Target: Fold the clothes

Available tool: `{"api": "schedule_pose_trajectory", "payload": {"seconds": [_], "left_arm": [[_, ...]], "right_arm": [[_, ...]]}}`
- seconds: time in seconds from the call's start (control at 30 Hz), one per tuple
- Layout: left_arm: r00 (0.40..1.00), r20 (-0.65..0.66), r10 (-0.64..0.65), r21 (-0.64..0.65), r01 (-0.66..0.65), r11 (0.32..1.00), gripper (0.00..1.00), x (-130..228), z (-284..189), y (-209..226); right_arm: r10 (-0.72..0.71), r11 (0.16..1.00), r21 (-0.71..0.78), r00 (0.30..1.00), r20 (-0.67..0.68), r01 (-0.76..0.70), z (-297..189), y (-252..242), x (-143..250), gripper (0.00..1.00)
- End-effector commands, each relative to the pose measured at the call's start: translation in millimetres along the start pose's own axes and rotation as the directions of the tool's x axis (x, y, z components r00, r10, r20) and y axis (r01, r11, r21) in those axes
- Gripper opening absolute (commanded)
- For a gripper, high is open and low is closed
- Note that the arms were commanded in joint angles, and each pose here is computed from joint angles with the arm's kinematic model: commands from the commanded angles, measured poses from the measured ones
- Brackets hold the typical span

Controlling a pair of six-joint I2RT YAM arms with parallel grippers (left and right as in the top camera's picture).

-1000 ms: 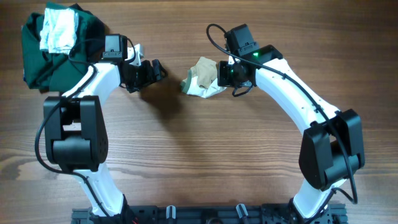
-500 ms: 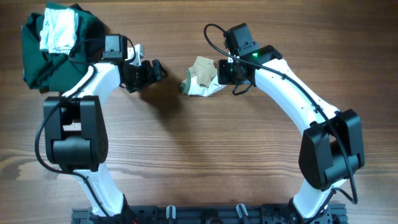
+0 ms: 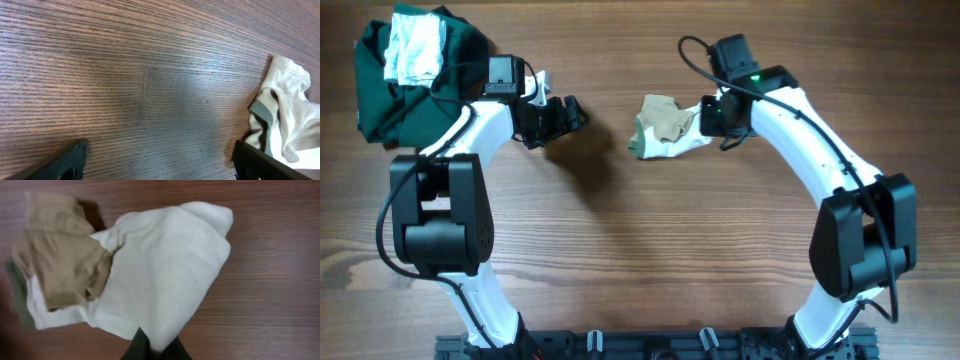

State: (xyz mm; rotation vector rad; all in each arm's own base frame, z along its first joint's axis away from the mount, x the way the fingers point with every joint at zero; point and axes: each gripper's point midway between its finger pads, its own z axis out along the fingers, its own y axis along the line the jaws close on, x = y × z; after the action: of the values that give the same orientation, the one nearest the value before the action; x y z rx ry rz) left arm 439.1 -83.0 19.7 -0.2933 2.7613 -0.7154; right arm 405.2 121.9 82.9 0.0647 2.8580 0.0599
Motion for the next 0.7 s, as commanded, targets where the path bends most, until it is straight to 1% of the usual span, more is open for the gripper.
{"api": "schedule_pose_trajectory", "payload": {"seconds": [0.0,0.07,0.13,0.23,0.33,0.47,0.5,0.57,0.6,0.63,0.67], "left_arm": [[1.0,-0.02,-0.018,-0.043,0.017,0.999,0.95,9.8,5.5,16.0],[1.0,-0.02,-0.018,-0.043,0.017,0.999,0.95,9.8,5.5,16.1],[1.0,-0.02,-0.018,-0.043,0.017,0.999,0.95,9.9,5.5,16.1],[1.0,-0.02,-0.018,-0.043,0.017,0.999,0.95,9.9,5.5,16.1],[1.0,-0.02,-0.018,-0.043,0.017,0.999,0.94,9.9,5.5,16.0],[1.0,-0.02,-0.018,-0.043,0.017,0.999,0.95,9.9,5.5,16.0],[1.0,-0.02,-0.018,-0.043,0.017,0.999,0.95,9.9,5.5,16.0],[1.0,-0.02,-0.018,-0.043,0.017,0.999,0.95,9.9,5.5,16.0],[1.0,-0.02,-0.018,-0.043,0.017,0.999,0.95,9.9,5.5,16.0],[1.0,-0.02,-0.018,-0.043,0.017,0.999,0.95,9.9,5.5,16.1],[1.0,-0.02,-0.018,-0.043,0.017,0.999,0.95,9.9,5.5,16.0]], "right_arm": [[-0.105,0.994,0.009,0.995,-0.006,0.105,-8.0,-18.5,-4.3,0.04],[-0.136,0.991,0.012,0.99,-0.029,0.137,-7.7,-29.4,-1.9,0.04],[-0.201,0.979,0.007,0.977,-0.065,0.202,-7.8,-40.7,4.0,0.04],[-0.215,0.976,0.016,0.971,-0.106,0.218,-8.4,-59.5,9.7,0.04],[-0.176,0.981,0.057,0.976,-0.13,0.185,-9.2,-81.3,11.5,0.04],[-0.121,0.989,0.068,0.984,-0.13,0.131,-9.4,-90.8,10.7,0.05],[-0.119,0.989,0.067,0.984,-0.131,0.129,-9.4,-91.2,10.9,0.07],[-0.114,0.99,0.069,0.985,-0.131,0.124,-9.4,-91.6,11.1,0.27],[-0.111,0.99,0.069,0.985,-0.132,0.121,-9.5,-91.6,11.3,0.31],[-0.101,0.991,0.071,0.986,-0.134,0.111,-9.6,-91.8,11.8,0.39],[-0.093,0.992,0.072,0.986,-0.135,0.104,-9.5,-92.0,12.3,0.52]]}}
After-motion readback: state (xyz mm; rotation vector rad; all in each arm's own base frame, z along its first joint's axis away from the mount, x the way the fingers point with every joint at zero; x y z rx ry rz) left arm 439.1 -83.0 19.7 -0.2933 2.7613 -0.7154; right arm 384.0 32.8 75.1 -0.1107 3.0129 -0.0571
